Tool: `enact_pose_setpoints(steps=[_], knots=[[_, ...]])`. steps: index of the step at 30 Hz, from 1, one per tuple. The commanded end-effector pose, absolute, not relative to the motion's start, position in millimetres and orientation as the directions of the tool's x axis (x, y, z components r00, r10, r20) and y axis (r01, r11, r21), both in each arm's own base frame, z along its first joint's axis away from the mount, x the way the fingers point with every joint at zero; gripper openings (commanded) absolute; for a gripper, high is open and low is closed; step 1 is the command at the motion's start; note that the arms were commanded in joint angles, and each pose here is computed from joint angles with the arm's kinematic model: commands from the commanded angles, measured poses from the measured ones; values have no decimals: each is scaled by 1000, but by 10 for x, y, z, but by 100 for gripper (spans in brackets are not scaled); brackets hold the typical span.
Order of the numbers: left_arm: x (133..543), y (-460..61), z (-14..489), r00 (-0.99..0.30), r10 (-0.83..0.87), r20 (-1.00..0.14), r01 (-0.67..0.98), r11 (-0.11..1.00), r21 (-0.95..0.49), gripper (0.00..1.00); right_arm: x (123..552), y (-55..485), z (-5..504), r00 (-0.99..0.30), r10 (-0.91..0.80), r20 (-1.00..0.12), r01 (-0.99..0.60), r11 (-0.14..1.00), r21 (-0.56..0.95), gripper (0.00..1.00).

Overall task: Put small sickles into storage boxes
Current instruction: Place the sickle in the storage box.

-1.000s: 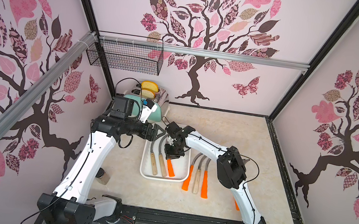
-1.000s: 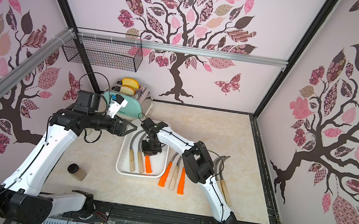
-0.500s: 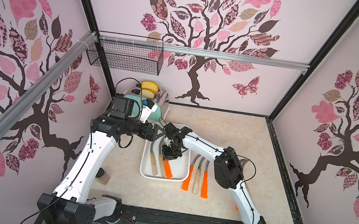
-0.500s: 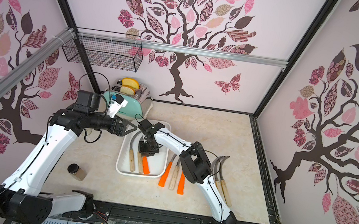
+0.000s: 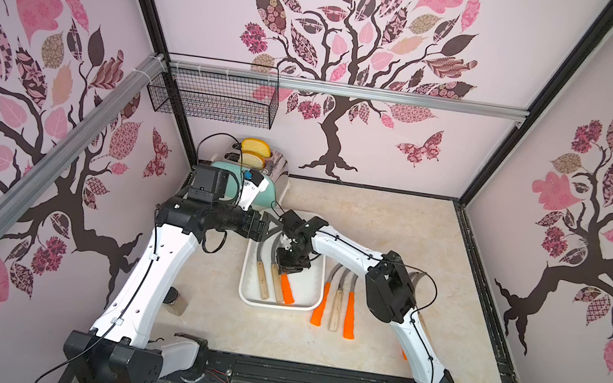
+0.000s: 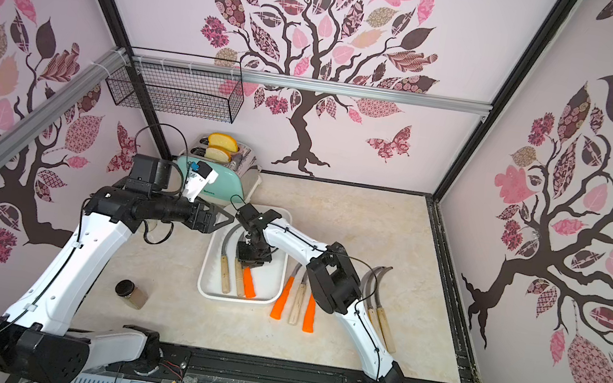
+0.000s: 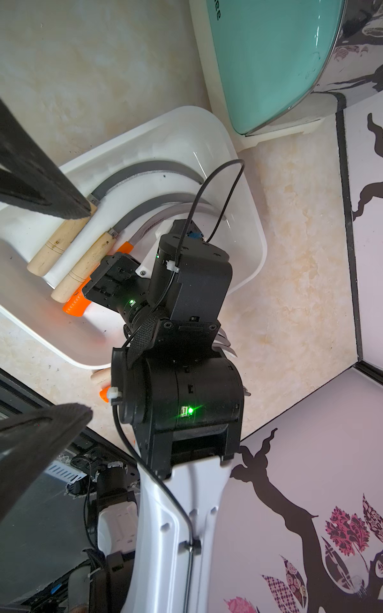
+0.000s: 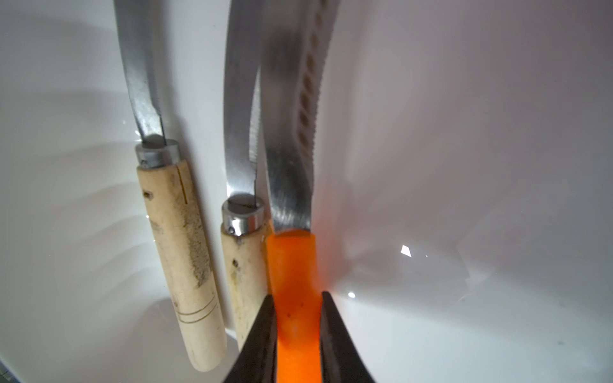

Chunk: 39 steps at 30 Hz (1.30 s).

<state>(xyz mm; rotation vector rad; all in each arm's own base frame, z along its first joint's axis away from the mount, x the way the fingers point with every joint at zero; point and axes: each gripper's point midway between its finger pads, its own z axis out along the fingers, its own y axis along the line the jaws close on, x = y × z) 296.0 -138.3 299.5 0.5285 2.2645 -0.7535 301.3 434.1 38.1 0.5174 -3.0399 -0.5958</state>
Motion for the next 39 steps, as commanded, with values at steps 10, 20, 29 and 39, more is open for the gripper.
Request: enact_pose_setpoints(steps=[10,20,29,39], knots=[[2959,-1399,3083,-656,160,-738,578,736,-354,91,2960,4289,333,-941,-335,-46,-331,888,320,23],[2972,-1403,3101,-652,159,-741,580,735,-352,91,2974,4294,324,-941,-336,-48,-333,889,316,27],[2963,-1402,3100,-651,159,-742,580,735,-351,91,2980,4294,328,-941,-335,-53,-334,889,312,30],[2958,-1386,3122,-646,158,-746,577,742,-342,91,3116,4275,506,-938,-323,-125,-345,896,279,32]])
